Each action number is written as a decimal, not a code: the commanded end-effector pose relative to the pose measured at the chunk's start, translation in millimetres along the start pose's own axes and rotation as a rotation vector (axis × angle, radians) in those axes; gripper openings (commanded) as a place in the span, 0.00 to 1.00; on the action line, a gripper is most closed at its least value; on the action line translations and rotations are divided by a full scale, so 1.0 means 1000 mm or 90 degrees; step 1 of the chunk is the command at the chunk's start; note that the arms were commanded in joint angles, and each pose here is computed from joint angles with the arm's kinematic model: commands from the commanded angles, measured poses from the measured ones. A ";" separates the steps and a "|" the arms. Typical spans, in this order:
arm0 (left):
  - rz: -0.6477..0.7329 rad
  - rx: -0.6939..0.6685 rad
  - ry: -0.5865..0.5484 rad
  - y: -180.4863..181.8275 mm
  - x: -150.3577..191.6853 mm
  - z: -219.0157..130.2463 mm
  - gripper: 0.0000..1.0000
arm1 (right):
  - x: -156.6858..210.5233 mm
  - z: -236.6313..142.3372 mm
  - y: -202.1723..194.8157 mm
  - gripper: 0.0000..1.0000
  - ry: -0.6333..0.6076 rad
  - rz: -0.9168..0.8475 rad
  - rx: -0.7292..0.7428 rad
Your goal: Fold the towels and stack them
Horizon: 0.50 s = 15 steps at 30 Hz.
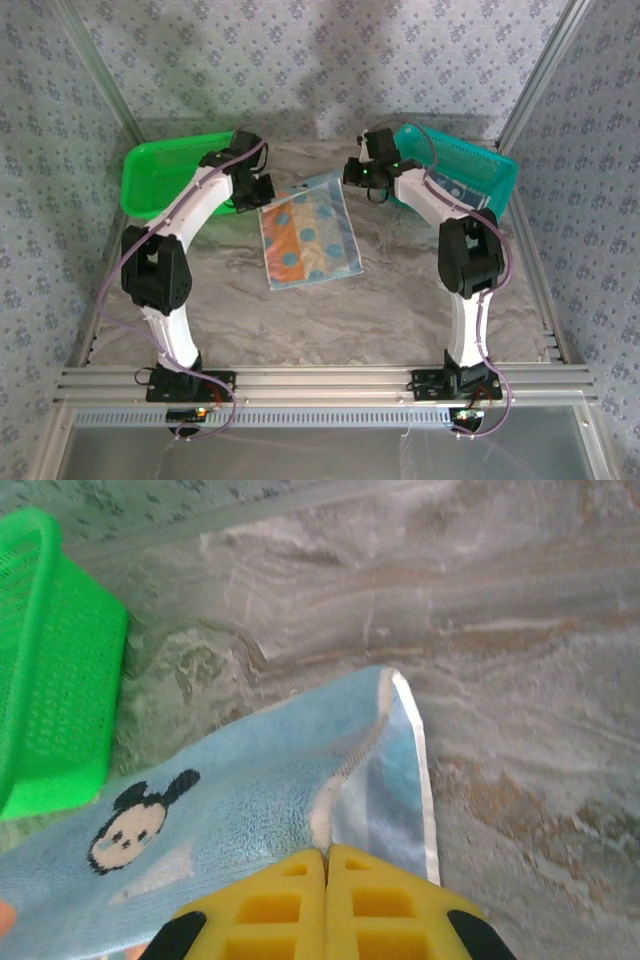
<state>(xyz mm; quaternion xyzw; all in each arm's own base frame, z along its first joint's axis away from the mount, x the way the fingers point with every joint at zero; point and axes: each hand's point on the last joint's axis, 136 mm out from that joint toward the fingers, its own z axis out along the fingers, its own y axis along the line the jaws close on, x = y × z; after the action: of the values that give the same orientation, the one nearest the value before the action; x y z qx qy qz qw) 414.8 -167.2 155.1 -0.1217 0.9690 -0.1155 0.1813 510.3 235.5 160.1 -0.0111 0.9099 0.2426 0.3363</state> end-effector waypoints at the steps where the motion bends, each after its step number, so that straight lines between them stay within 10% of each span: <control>1: -0.003 0.046 -0.038 -0.013 0.001 -0.028 0.00 | -0.012 -0.033 0.021 0.00 -0.038 -0.022 -0.036; 15: -0.004 0.031 -0.011 0.007 0.057 -0.031 0.00 | 0.056 -0.060 0.018 0.00 0.025 -0.028 -0.033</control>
<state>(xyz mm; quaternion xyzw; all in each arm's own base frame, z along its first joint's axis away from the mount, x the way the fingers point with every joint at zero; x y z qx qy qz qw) 356.5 -168.5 155.0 -0.1172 0.9678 -0.1309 0.1800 441.1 231.2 170.6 -0.0311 0.9097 0.2548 0.3266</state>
